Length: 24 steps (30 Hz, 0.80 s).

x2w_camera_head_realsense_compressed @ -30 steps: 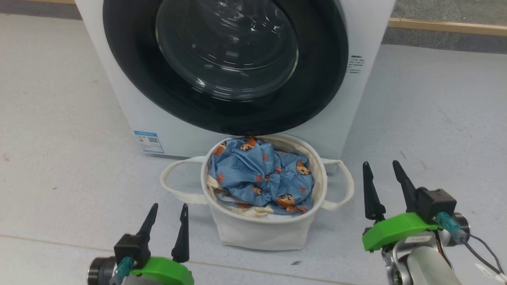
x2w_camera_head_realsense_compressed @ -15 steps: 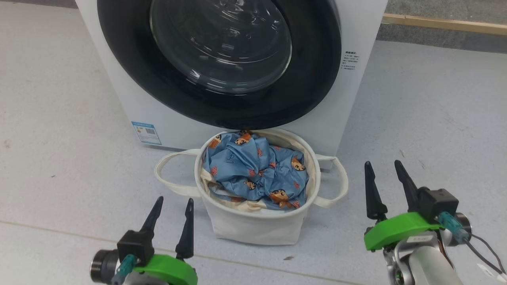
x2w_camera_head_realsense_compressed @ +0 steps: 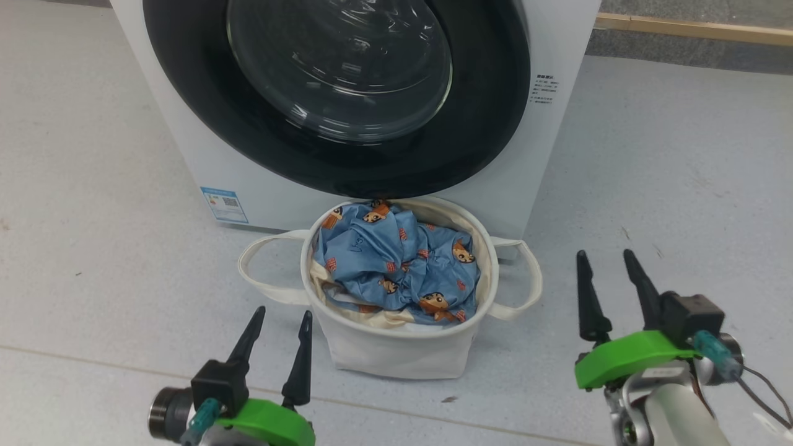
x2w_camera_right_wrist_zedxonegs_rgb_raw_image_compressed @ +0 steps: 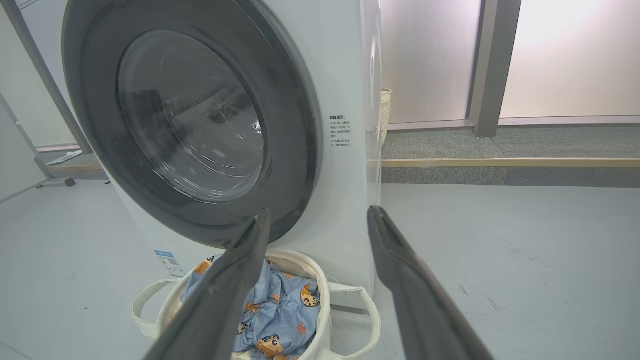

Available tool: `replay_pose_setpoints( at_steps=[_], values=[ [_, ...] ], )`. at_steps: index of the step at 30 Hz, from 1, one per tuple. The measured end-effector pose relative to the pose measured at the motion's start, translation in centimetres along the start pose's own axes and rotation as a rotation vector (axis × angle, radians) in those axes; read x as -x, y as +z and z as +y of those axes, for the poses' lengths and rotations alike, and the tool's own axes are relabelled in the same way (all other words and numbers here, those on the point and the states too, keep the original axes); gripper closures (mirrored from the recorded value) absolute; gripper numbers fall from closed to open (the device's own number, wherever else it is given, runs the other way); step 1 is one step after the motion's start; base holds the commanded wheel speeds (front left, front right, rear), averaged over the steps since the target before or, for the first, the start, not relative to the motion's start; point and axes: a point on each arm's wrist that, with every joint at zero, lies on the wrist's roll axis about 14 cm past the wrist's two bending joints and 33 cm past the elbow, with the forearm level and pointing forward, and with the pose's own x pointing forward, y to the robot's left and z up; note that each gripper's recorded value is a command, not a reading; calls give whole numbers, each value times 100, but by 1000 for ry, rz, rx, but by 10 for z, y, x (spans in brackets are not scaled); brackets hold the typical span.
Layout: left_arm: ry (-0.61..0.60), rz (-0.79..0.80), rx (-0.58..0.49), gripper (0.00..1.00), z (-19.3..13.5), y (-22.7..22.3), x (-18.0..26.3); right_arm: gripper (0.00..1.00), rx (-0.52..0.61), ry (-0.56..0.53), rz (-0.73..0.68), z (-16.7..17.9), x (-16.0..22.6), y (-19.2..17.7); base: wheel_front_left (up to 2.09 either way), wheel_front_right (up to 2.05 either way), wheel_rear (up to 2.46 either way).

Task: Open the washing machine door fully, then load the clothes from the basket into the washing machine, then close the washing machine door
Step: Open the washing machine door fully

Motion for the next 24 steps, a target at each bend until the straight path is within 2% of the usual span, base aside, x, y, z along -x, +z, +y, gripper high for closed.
replay_pose_setpoints(
  at_steps=[6,7,8,13,16,17,19,22,24],
  values=[
    [-9,2,1,0,-2,-1,0,0,-54,-63,19,-18,3,-8,0,0,0],
    [-9,2,1,0,-2,-1,0,90,-75,-72,28,-19,4,-11,0,0,0],
    [-9,3,1,0,-2,-1,0,100,-93,-80,36,-21,5,-14,0,0,0],
    [-6,17,-1,0,-1,-6,-1,100,-142,-105,41,-27,2,-18,0,0,0],
    [-2,35,-3,0,0,-12,-4,100,-299,-171,19,-41,-5,-20,0,0,0],
    [-2,35,-3,0,0,-12,-4,100,-299,-171,19,-41,-5,-20,0,0,0],
    [-4,48,-3,0,0,-17,-7,100,-399,-215,16,-51,-12,-25,0,0,0],
    [-15,57,-5,0,-2,-20,-17,100,-546,-263,-7,-61,-29,-27,0,0,0],
    [-18,60,-6,0,-2,-22,-26,100,-602,-273,-29,-65,-47,-24,0,0,0]
  ],
)
